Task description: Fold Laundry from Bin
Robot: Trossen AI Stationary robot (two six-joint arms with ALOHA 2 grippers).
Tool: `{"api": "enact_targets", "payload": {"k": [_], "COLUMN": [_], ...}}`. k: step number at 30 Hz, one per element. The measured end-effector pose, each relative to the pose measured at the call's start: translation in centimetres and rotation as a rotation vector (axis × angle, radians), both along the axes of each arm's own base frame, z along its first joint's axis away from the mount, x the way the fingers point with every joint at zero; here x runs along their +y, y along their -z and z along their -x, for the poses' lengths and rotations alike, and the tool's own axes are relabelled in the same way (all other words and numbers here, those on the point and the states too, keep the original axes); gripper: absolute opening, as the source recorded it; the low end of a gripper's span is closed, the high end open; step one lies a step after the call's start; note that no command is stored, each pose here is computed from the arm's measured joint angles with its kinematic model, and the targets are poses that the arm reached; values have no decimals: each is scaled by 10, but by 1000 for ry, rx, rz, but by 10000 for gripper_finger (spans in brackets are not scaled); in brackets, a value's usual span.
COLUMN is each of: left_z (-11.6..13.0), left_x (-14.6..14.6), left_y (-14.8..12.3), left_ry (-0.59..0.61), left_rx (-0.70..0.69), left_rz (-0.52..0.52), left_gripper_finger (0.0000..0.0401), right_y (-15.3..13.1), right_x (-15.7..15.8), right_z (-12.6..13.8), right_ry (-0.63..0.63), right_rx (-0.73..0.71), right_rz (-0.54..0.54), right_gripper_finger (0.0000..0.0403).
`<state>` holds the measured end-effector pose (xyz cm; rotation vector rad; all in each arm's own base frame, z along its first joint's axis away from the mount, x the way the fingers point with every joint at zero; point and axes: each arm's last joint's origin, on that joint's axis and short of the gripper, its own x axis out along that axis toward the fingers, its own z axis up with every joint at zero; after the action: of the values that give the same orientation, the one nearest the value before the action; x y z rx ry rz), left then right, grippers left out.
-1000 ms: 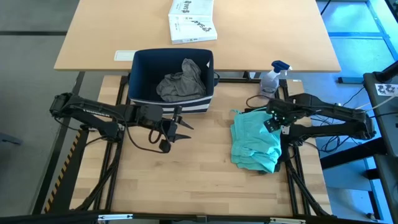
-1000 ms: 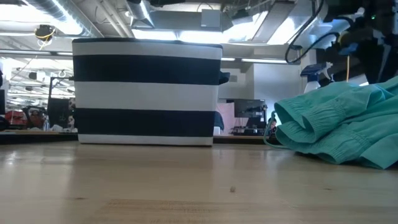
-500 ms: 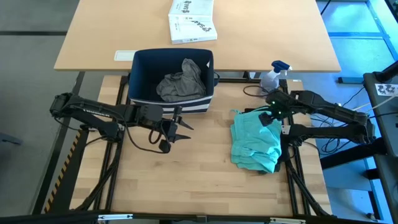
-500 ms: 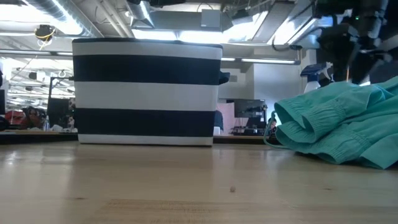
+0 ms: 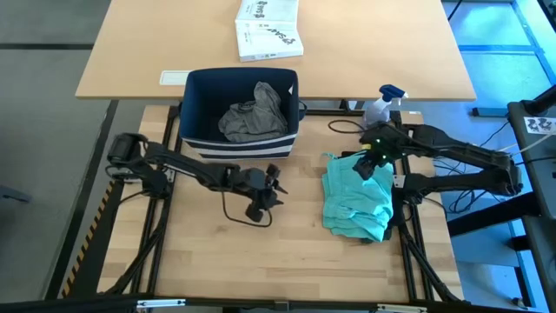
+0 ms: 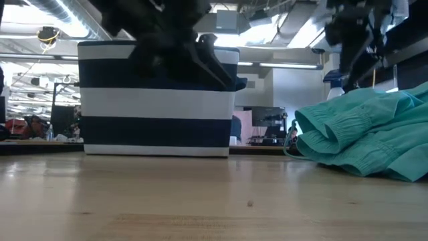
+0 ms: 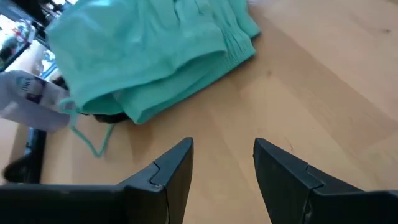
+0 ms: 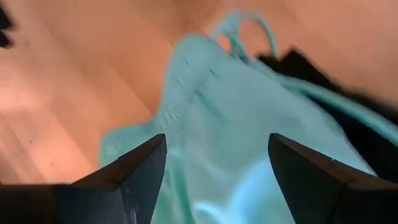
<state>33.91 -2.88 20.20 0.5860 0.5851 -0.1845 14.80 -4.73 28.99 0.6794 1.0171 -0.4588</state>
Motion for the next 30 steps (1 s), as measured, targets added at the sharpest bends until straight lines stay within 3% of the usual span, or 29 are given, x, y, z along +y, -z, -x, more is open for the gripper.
{"api": "enact_targets", "payload": {"k": [5, 8, 15, 20, 30], "left_z": [-5, -7, -7, -7, -7], "left_x": [-1, -1, -1, -1, -2], "left_y": [5, 2, 0, 1, 1], "left_ry": [-7, -14, -14, -14, -17], "left_rx": [-18, -52, -70, -60, -58], "left_rz": [14, 28, 29, 50, 63], "left_gripper_finger": [162, 162, 163, 163, 163], "right_y": [-24, -23, 25, 58, 75], "right_x": [21, 41, 102, 134, 175], "right_z": [-14, -30, -73, -87, -108], "right_ry": [-98, -174, -465, -523, -598], "right_rx": [-50, -37, 197, 333, 298], "right_rz": [117, 187, 290, 263, 291], "right_gripper_finger": [279, 279, 279, 279, 279]}}
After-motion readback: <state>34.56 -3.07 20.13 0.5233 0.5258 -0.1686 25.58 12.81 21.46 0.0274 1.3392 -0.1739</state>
